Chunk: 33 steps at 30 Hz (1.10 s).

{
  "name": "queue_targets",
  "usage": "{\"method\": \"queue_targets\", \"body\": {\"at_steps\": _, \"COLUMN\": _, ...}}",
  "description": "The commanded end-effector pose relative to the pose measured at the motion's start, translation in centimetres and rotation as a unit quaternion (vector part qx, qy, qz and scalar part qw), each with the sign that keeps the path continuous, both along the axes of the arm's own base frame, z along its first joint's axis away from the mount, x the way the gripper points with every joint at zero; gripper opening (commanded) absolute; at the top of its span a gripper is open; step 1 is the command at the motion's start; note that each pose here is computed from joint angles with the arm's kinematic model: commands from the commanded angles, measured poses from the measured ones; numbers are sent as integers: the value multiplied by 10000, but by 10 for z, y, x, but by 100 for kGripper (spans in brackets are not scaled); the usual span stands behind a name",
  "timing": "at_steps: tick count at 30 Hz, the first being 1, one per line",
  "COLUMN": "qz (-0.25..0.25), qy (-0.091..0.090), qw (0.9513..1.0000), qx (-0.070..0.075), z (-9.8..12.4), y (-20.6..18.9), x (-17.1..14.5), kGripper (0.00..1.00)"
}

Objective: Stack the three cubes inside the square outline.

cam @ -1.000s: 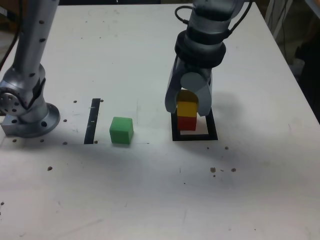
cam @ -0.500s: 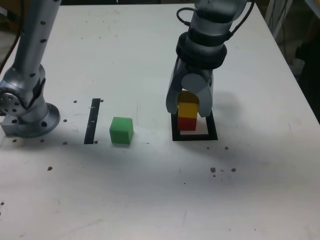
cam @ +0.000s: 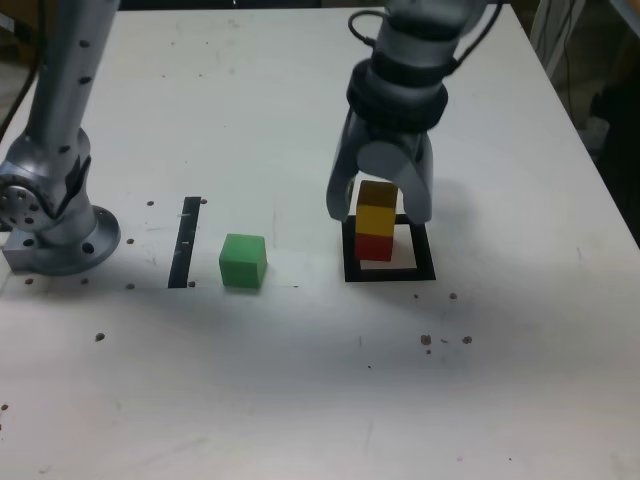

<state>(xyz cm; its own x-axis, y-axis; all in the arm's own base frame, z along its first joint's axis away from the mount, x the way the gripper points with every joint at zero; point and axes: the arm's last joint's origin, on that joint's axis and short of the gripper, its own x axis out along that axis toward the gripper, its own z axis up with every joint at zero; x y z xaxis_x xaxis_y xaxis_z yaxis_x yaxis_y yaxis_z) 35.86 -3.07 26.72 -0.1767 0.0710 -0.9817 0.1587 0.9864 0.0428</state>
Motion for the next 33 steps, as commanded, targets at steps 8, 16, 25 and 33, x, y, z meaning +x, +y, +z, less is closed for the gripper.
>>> {"method": "queue_targets", "body": {"at_steps": 8, "qz": -301, "qy": -369, "qw": 9987, "qx": 170, "z": 80, "y": -3, "x": -98, "kGripper": 99}}
{"method": "queue_targets", "body": {"at_steps": 16, "qz": -258, "qy": 81, "qw": 9991, "qx": 322, "z": 46, "y": 3, "x": -166, "kGripper": 98}}
{"method": "queue_targets", "body": {"at_steps": 25, "qz": -241, "qy": 138, "qw": 9989, "qx": 385, "z": 2, "y": -20, "x": -167, "kGripper": 97}}
{"method": "queue_targets", "body": {"at_steps": 33, "qz": -344, "qy": 12, "qw": 9989, "qx": 322, "z": -16, "y": -38, "x": -155, "kGripper": 99}}
